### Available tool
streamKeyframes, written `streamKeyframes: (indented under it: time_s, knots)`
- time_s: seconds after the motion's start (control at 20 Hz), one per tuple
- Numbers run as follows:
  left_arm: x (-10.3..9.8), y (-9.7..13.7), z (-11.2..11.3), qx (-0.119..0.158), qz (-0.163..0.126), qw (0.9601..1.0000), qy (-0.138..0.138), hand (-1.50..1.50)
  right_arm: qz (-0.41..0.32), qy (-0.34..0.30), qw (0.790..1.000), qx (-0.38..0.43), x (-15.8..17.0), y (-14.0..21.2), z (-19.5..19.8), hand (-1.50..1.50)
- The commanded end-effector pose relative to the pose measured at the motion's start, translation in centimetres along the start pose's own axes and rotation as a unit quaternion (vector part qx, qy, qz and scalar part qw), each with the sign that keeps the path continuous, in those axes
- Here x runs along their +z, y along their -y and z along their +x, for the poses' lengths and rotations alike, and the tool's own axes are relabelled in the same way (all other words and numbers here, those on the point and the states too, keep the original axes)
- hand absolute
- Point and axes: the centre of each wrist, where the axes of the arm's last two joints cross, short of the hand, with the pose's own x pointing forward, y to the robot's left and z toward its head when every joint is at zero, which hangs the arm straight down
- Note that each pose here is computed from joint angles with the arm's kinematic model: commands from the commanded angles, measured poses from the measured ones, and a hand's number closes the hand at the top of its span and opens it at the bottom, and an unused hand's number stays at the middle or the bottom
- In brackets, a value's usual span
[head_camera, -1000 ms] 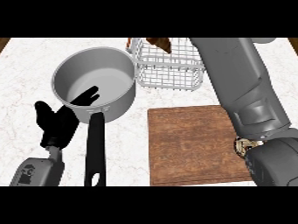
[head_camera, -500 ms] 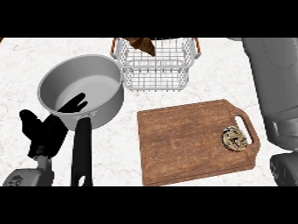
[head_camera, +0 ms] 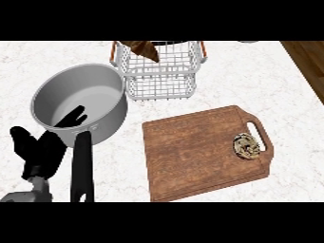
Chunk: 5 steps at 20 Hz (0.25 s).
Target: Pick the croissant from the cutting board and place it in the tiered basket
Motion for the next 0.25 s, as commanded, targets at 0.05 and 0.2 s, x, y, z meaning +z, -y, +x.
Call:
streamKeyframes:
  time_s: [0.05,0.2]
  knots:
    - [-0.1,1.5,0.9,0.015,-0.017,0.9995,0.020,0.00,0.005,0.010,1.000,0.005,3.7,7.5,-1.4,-1.50]
    - [0.0,2.2,1.1,0.009,-0.031,0.9991,0.027,0.00,-0.011,0.013,1.000,0.019,6.7,11.8,-1.2,-1.50]
